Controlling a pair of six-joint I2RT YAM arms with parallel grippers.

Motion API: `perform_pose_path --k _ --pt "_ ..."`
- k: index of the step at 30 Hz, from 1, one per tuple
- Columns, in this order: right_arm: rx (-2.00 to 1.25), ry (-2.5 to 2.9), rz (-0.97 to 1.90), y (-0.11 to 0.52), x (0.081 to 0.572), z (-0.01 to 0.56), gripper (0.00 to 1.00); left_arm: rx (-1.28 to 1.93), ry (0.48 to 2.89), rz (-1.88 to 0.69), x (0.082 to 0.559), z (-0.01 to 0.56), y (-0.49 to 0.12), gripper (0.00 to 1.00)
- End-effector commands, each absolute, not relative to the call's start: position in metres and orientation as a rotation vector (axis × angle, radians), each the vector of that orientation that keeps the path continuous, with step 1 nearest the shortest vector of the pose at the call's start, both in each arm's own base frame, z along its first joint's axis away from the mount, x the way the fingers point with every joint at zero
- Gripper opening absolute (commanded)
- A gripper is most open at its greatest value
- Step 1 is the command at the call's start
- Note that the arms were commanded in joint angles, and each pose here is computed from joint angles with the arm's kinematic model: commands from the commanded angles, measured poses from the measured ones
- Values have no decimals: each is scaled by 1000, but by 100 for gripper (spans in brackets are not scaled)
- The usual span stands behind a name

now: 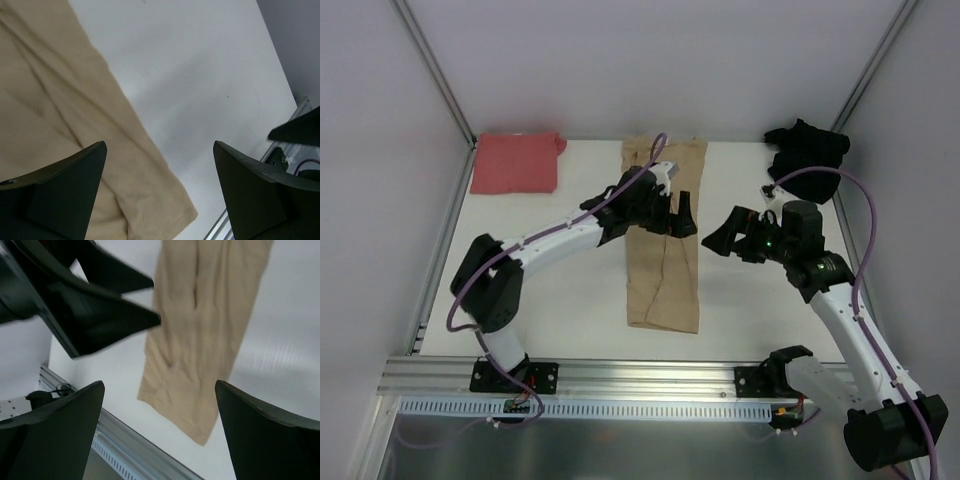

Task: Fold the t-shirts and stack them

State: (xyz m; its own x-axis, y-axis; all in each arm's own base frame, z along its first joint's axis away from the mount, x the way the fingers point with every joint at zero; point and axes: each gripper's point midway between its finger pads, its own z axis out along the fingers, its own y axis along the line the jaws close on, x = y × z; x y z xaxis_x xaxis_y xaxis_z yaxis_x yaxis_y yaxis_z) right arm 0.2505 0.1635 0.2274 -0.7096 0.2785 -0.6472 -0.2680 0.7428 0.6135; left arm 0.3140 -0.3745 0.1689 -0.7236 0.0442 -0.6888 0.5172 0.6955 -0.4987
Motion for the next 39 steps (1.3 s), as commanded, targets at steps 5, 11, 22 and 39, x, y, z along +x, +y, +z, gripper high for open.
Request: perform_pose_path --k 5,11,22,39 --pt "0 2317 826 148 225 187 100 452 2321 -1055 361 139 -425 82" --pt "-23 2338 778 143 224 179 99 252 2483 -995 383 94 -383 80" --pt "-11 2355 786 145 228 173 99 206 2527 -847 397 77 -353 80" --pt "-18 2395 740 138 224 164 100 183 2542 -904 415 58 -371 77"
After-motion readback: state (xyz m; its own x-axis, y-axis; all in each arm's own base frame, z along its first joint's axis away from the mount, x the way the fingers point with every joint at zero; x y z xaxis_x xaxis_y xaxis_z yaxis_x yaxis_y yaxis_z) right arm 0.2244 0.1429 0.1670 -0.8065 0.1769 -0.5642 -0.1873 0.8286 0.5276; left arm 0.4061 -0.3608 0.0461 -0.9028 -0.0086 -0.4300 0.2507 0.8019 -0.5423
